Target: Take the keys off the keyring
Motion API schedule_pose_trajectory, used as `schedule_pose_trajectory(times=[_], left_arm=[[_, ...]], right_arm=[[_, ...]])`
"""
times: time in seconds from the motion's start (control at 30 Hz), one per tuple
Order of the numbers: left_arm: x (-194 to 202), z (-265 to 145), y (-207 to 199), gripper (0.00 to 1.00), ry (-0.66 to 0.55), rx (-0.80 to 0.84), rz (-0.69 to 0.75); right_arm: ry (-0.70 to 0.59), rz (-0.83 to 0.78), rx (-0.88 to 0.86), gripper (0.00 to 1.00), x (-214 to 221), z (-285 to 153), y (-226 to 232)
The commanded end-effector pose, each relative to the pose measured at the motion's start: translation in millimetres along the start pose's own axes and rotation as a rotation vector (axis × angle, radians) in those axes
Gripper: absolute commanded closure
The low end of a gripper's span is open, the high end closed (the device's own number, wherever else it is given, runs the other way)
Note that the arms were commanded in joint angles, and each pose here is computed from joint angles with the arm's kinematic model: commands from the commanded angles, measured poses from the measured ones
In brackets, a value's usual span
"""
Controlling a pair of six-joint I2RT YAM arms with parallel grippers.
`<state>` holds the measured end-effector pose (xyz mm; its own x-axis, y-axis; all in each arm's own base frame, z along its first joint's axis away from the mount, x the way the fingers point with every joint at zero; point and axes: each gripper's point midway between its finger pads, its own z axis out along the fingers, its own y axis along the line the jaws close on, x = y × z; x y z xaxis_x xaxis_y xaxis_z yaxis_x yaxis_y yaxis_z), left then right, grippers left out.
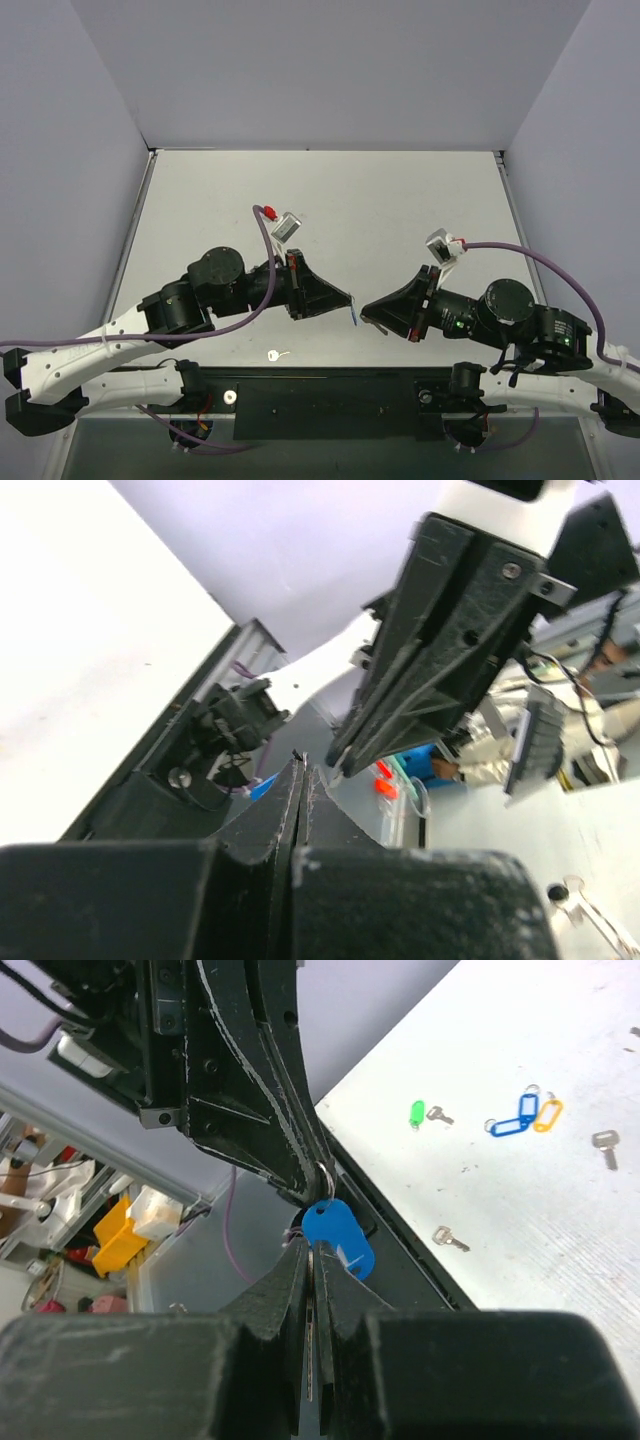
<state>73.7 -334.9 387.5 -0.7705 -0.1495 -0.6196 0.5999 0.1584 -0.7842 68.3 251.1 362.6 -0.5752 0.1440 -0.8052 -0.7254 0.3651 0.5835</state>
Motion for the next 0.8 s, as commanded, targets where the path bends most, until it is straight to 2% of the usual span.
schedule_pose_trajectory(times=[0.0,0.23,0.4,0.57,0.77], left_arm=[[-8.8,-9.3,43.3,1.0,-0.062,-0.231,-0.009],[-5.3,-23.8,91.4,1.0,-0.087,-0.46,-0.014],[-3.6,-37.8,109.1,1.0,-0.086,-0.553,0.023],[1.6,-56.4,135.3,1.0,-0.072,-0.694,0.058],[-14.1,-96.6,139.5,1.0,-0.096,-0.836,0.128]], right_arm=[[-0.092,0.031,0.124,1.0,-11.4,-1.0,-24.9],[-0.065,0.054,0.326,1.0,12.4,-1.8,-70.7],[-0.031,0.038,0.521,1.0,31.3,-7.0,-111.6],[0.016,0.034,0.647,1.0,50.9,-3.2,-143.0],[0.1,0.011,0.73,1.0,65.2,2.9,-170.9]])
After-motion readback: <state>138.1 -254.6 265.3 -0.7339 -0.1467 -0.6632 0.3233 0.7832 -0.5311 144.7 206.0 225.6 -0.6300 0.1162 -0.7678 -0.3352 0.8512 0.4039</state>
